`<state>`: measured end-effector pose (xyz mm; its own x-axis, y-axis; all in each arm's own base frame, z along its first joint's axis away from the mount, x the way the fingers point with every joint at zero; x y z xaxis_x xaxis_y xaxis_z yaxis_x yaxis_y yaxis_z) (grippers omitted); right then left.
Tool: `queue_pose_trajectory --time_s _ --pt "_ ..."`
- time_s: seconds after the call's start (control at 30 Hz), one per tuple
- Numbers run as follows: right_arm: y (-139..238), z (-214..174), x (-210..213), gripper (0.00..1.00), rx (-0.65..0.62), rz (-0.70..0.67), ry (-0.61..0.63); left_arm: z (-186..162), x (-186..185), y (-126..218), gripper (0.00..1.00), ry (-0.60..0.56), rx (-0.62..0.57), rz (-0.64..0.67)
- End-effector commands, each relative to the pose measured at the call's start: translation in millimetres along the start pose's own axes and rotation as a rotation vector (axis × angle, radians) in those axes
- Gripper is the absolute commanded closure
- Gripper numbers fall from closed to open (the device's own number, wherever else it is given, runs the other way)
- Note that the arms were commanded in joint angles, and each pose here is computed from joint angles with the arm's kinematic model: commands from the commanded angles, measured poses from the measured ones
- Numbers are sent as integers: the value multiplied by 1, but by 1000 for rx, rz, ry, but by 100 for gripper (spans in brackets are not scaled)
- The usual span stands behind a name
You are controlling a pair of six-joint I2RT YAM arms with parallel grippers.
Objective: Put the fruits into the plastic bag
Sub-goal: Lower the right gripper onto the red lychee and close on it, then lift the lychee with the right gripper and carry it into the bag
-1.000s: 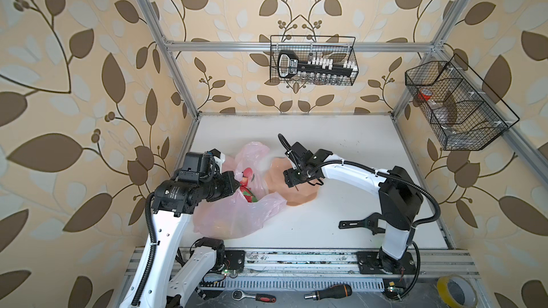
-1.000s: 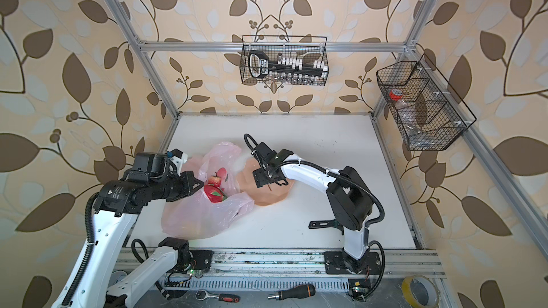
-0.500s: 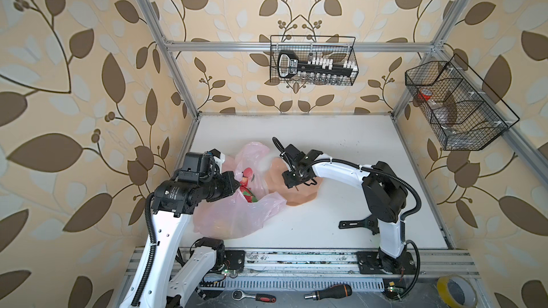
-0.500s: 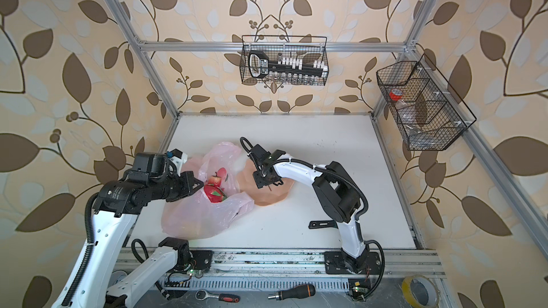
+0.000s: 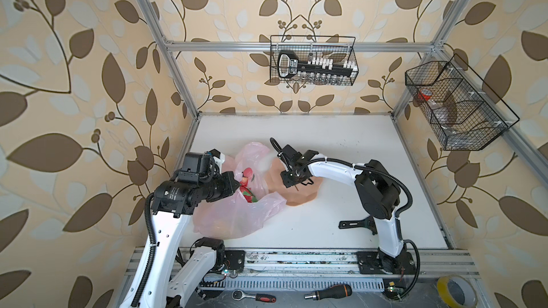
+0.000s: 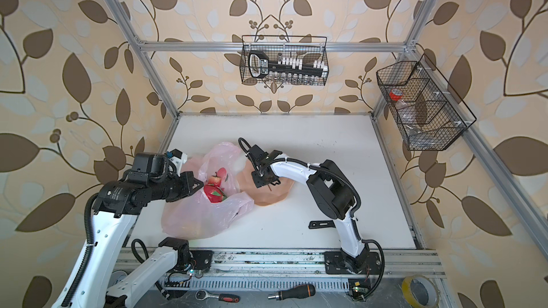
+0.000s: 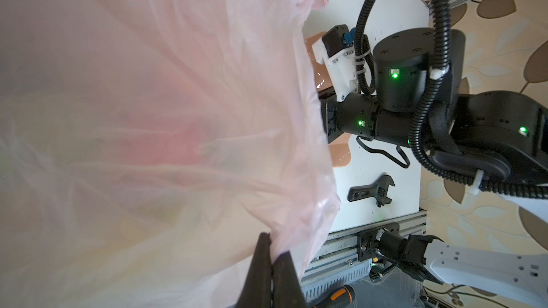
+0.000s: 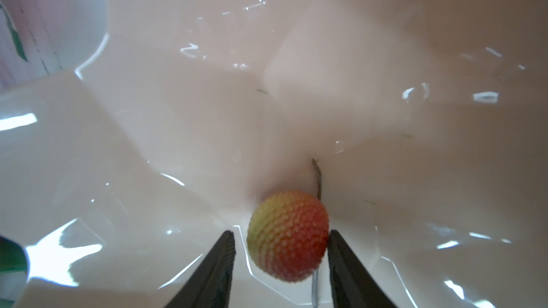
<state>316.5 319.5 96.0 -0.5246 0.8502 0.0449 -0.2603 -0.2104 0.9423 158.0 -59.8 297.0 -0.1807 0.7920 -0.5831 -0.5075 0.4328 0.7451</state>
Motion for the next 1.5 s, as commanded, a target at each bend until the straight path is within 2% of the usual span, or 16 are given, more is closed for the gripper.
queue_pose_trajectory --time_s 0.0,0.57,0.77,1.1,1.47 --pt "-4 7 3 49 -1 10 17 -5 2 1 100 -12 10 5" --pt "-8 2 1 57 21 -7 33 -6 3 0 100 -9 12 5" --pt "-2 3 1 64 11 -5 31 -6 3 -1 100 -9 14 5" --pt "39 17 -2 67 -76 25 3 -5 3 -1 100 -11 10 3" --pt "94 31 -14 68 -226 191 -127 -3 2 -4 100 -10 15 0"
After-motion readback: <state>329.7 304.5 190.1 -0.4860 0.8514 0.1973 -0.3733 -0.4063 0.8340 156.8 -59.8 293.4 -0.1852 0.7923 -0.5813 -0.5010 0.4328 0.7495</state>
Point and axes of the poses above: each gripper's point midway between its finger pads, its own y axis back along the fingers, its own x axis along the line the jaws close on, z = x × y, the point moved 6 cm from there along y, back along the fingers, and after that the axes turned 7 degrees about y, right-handed, at the moved point
